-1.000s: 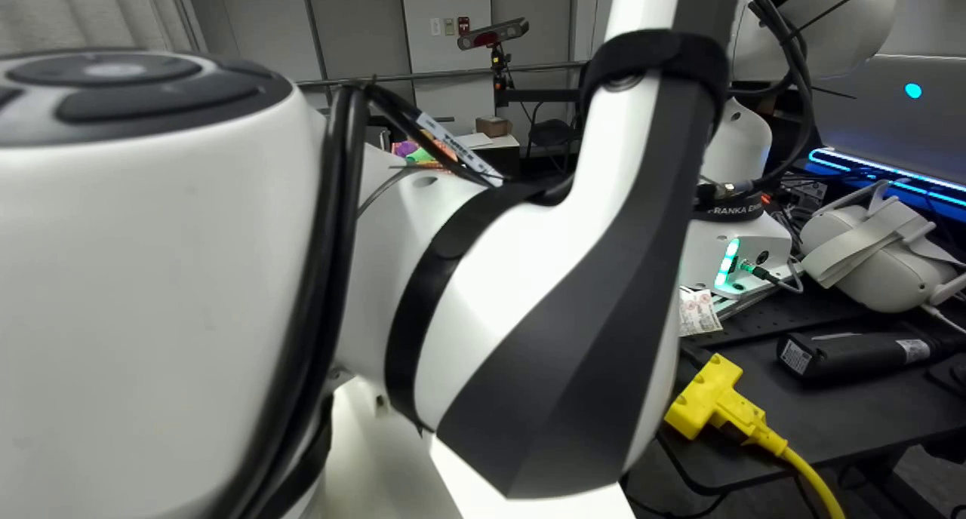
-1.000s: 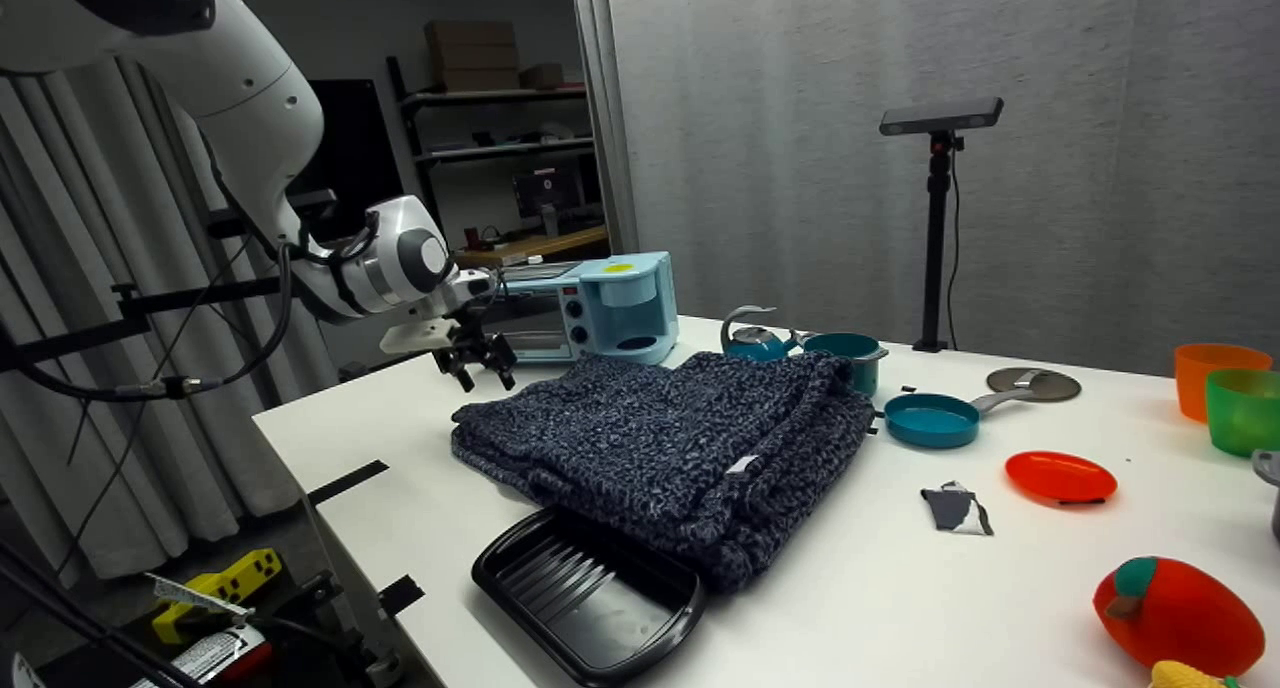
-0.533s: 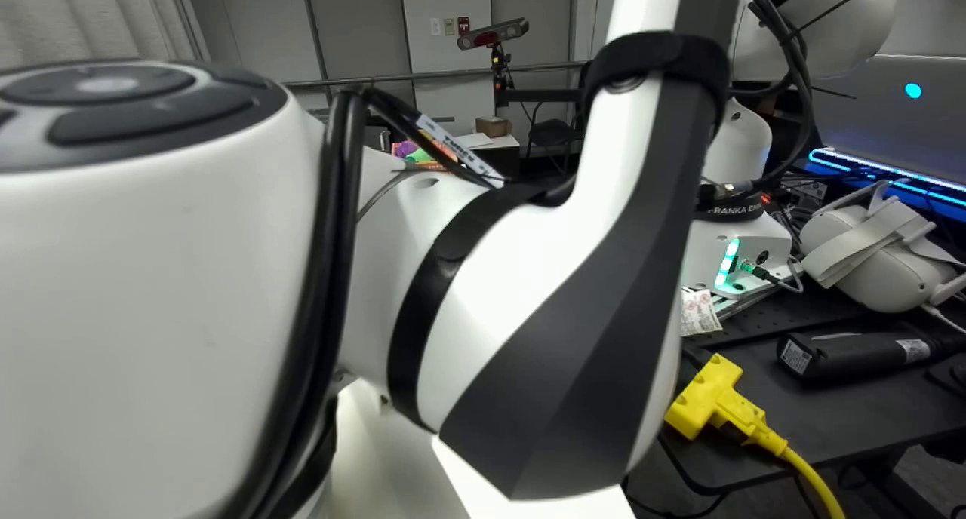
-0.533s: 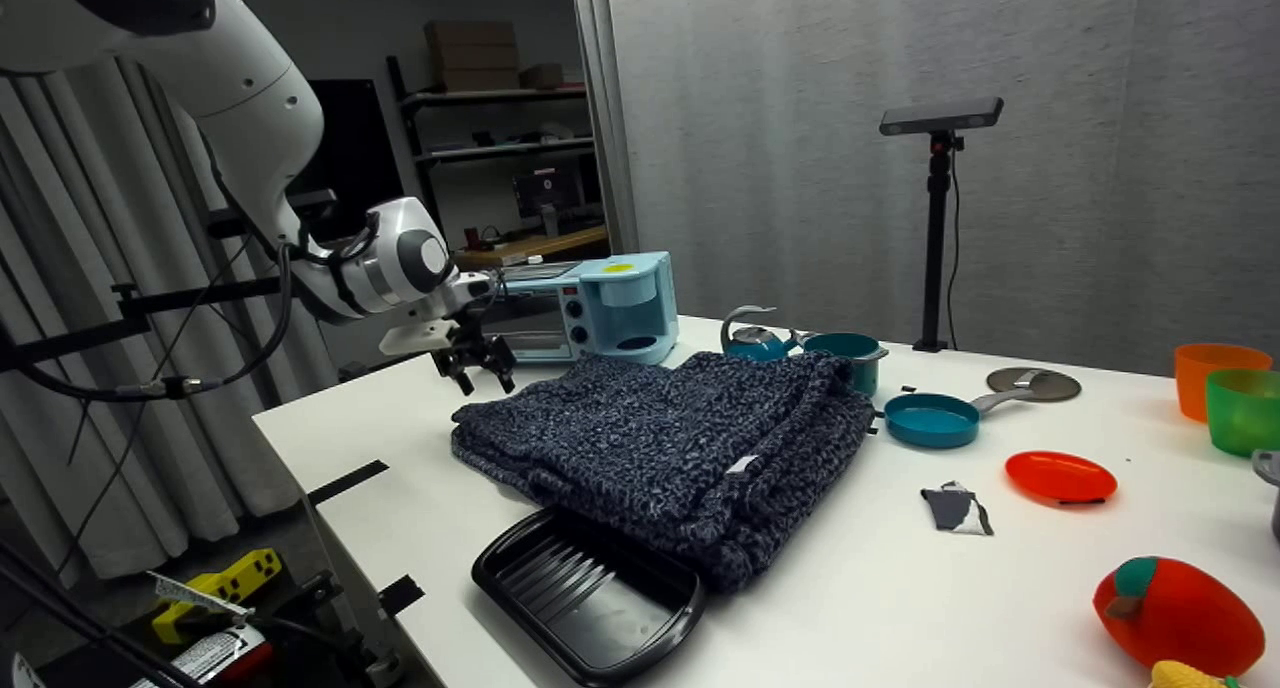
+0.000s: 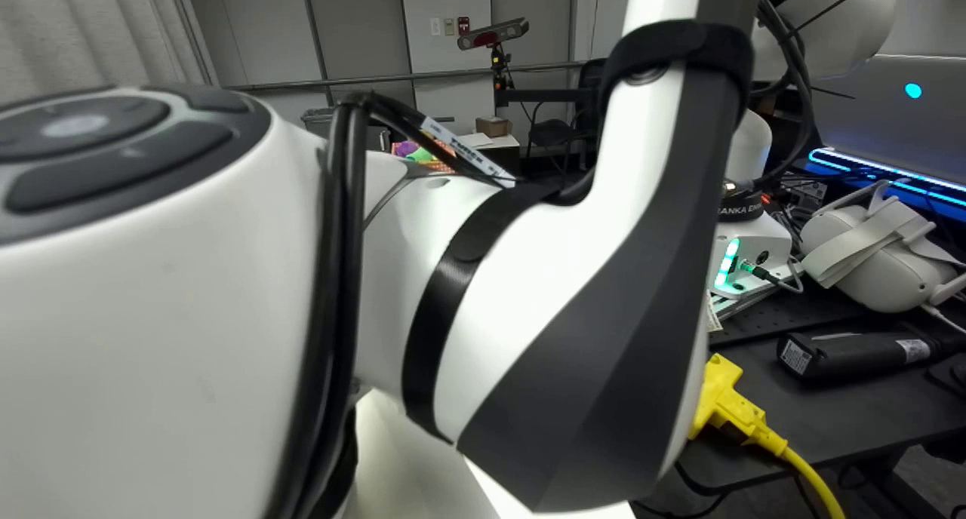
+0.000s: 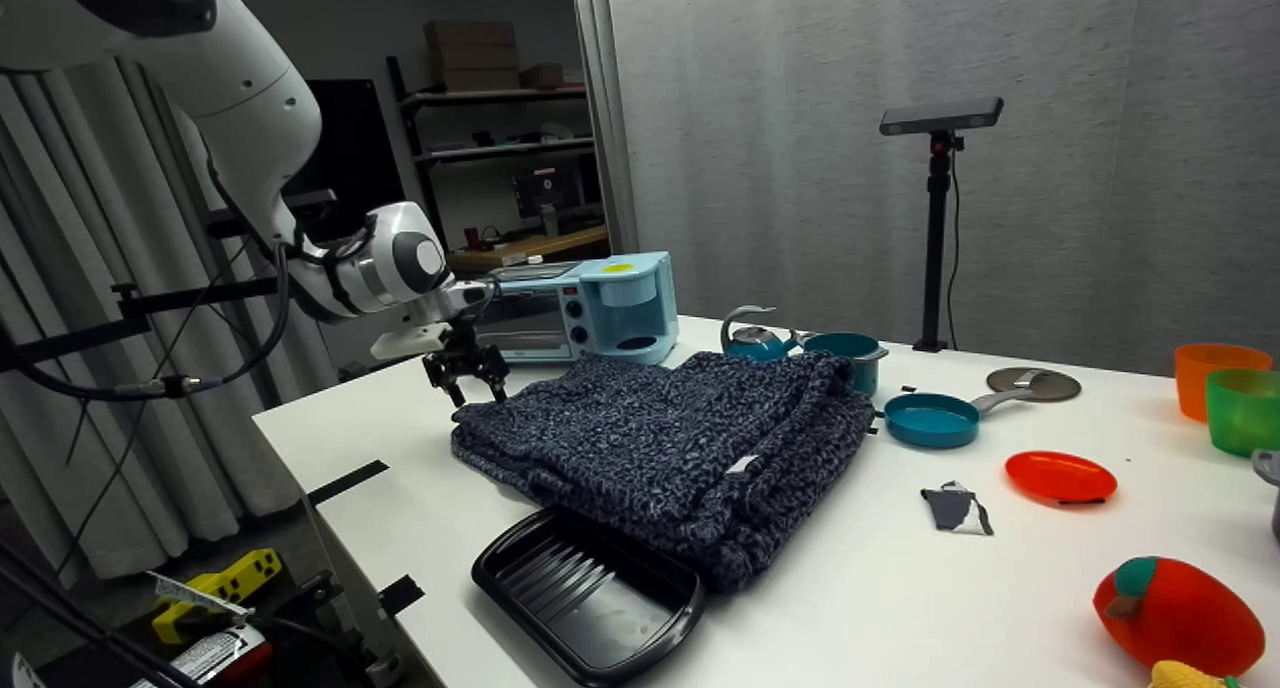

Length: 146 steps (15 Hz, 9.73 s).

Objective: Fold the fleece

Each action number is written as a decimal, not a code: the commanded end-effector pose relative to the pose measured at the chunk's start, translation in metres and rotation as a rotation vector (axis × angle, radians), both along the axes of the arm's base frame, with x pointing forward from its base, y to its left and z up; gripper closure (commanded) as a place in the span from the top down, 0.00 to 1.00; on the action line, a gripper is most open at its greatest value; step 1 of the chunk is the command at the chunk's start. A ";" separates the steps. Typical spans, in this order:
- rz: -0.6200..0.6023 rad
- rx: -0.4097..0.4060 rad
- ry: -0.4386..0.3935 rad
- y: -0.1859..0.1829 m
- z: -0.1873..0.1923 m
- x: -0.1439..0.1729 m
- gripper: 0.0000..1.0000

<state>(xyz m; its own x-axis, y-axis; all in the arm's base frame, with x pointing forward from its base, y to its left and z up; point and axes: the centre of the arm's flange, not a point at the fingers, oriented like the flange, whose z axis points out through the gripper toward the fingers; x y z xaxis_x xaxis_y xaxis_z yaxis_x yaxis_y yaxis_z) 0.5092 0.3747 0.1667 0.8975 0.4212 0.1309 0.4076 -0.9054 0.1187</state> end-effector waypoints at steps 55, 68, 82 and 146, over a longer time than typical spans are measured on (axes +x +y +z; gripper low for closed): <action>-0.509 -0.075 -0.088 -0.457 0.204 -0.019 1.00; -0.207 -0.085 -0.238 -0.344 0.211 -0.030 1.00; -0.128 -0.223 -0.304 -0.334 0.190 -0.006 1.00; 0.663 -0.709 -0.233 -0.373 0.163 0.123 0.02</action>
